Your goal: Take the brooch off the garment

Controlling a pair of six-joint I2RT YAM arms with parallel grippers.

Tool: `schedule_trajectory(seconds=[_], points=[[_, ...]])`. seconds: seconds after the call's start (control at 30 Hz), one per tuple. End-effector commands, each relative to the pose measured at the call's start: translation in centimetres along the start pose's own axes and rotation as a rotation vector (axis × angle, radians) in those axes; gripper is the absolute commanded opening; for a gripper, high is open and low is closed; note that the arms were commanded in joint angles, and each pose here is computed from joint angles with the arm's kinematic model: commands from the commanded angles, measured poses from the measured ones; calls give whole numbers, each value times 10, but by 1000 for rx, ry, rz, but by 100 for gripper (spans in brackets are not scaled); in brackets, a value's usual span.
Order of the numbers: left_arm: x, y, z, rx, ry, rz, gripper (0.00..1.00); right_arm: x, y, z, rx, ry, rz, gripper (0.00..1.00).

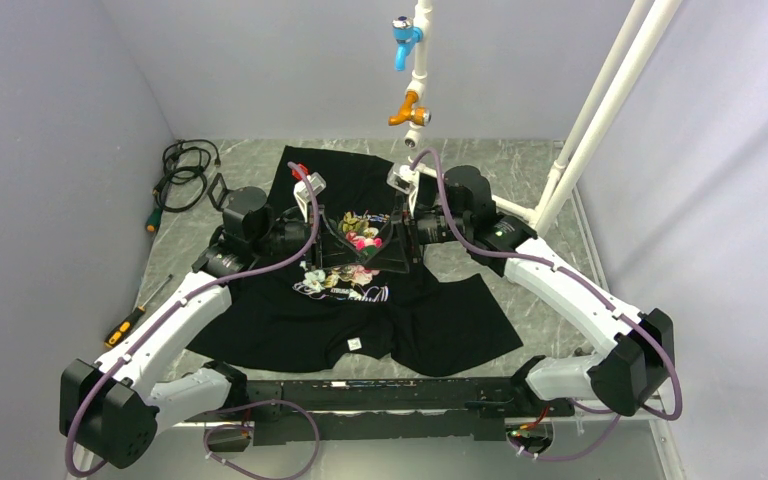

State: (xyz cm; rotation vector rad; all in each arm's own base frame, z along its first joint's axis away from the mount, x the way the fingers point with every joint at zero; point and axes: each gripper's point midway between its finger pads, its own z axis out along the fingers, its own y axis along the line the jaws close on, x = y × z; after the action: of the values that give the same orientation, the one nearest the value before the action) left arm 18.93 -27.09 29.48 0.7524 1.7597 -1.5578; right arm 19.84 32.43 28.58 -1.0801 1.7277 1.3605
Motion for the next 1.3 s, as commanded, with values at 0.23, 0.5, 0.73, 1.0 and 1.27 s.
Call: schedule_trajectory(seconds=[0.23, 0.5, 0.73, 1.0, 1.27], points=[[-9, -12, 1, 47, -13, 37, 0, -13, 9, -9, -4, -27, -43, 62], [-6, -12, 0, 47, -3, 45, 0, -16, 11, -9, -24, -38, -38, 45], [-8, -13, 0, 50, -9, 50, 0, -13, 10, -9, -47, -23, -9, 38], [-10, -17, 0, 65, -10, 57, 0, -10, 6, -7, -42, -13, -2, 37], [-12, -18, 1, 71, -12, 54, 0, -8, 2, -5, -35, -3, -1, 36]])
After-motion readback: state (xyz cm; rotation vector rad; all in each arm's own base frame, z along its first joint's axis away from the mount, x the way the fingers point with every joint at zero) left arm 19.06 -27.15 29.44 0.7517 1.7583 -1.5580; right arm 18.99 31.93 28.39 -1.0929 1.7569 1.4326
